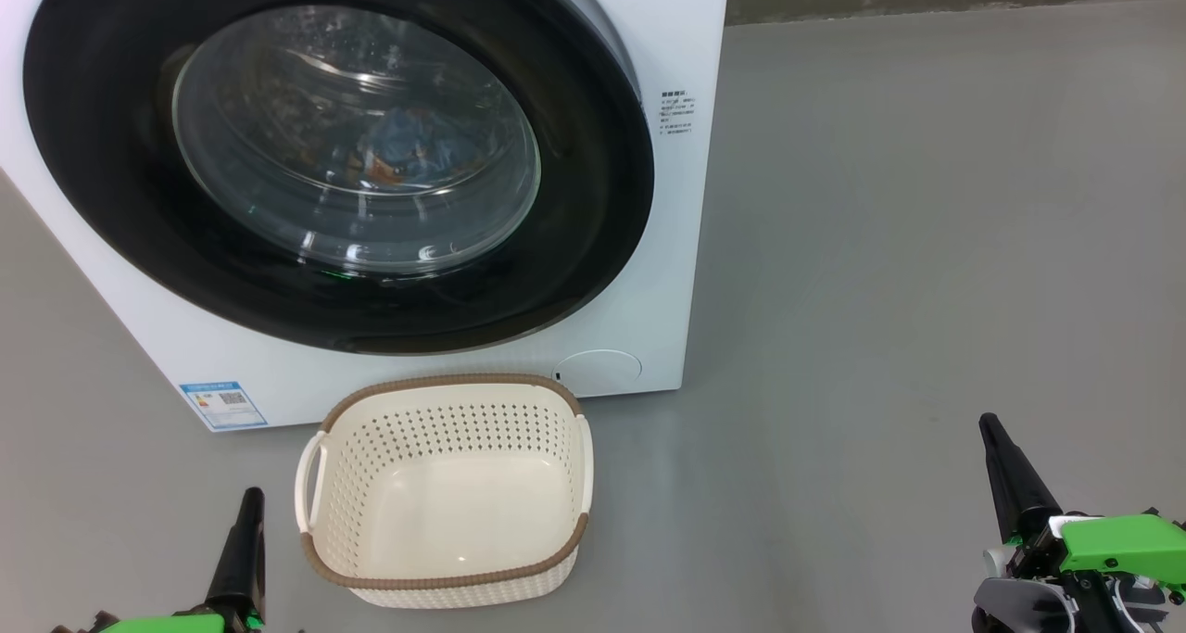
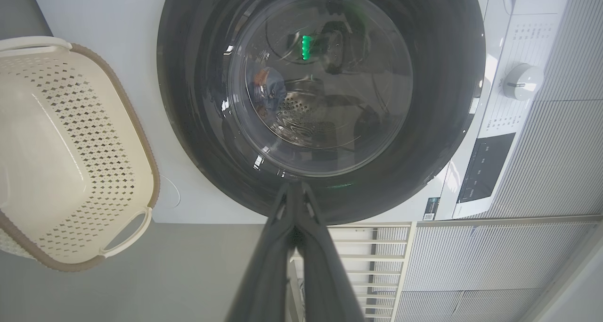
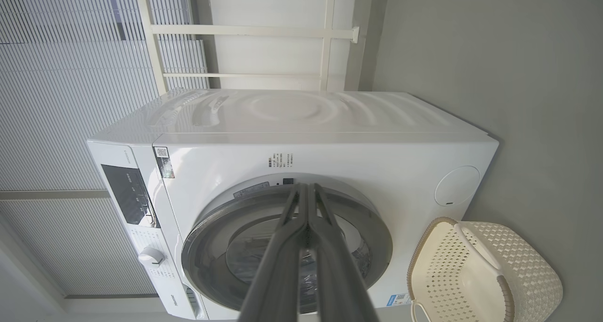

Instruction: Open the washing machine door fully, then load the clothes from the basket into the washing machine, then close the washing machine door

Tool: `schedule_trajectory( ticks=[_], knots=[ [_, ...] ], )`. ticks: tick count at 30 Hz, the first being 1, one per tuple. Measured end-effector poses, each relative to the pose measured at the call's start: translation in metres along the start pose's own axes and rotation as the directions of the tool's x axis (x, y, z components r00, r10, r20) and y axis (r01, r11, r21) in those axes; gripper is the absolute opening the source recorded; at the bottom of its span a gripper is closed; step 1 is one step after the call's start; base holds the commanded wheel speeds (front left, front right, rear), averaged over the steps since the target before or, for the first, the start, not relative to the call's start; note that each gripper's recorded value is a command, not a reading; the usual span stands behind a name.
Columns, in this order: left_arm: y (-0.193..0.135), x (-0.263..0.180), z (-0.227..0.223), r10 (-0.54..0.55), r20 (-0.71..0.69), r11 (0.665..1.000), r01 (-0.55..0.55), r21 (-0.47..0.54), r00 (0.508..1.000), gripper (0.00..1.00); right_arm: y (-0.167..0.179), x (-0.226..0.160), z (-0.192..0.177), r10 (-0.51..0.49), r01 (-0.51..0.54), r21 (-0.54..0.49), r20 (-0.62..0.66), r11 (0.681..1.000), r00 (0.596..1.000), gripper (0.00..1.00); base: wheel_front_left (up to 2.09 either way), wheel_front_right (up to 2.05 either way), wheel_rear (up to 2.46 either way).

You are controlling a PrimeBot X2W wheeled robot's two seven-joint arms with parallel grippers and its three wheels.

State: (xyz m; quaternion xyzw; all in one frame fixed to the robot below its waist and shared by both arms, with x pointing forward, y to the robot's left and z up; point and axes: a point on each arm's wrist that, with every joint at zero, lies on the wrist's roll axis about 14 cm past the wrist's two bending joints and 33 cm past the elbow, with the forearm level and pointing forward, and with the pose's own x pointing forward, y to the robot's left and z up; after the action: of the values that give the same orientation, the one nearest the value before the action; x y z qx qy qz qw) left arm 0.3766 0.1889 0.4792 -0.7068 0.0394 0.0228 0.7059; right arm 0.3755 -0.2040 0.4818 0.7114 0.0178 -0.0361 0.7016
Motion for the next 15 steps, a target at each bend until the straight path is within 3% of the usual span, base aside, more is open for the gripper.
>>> schedule_trajectory(
  ticks=[15],
  knots=[
    [0.0,0.0,0.0,0.0,0.0,1.0,0.0,0.0,1.0,0.0,0.0,0.0,0.0,0.0,0.0,0.0,0.0,1.0,1.0,0.0,0.0,0.0,0.0]
  ],
)
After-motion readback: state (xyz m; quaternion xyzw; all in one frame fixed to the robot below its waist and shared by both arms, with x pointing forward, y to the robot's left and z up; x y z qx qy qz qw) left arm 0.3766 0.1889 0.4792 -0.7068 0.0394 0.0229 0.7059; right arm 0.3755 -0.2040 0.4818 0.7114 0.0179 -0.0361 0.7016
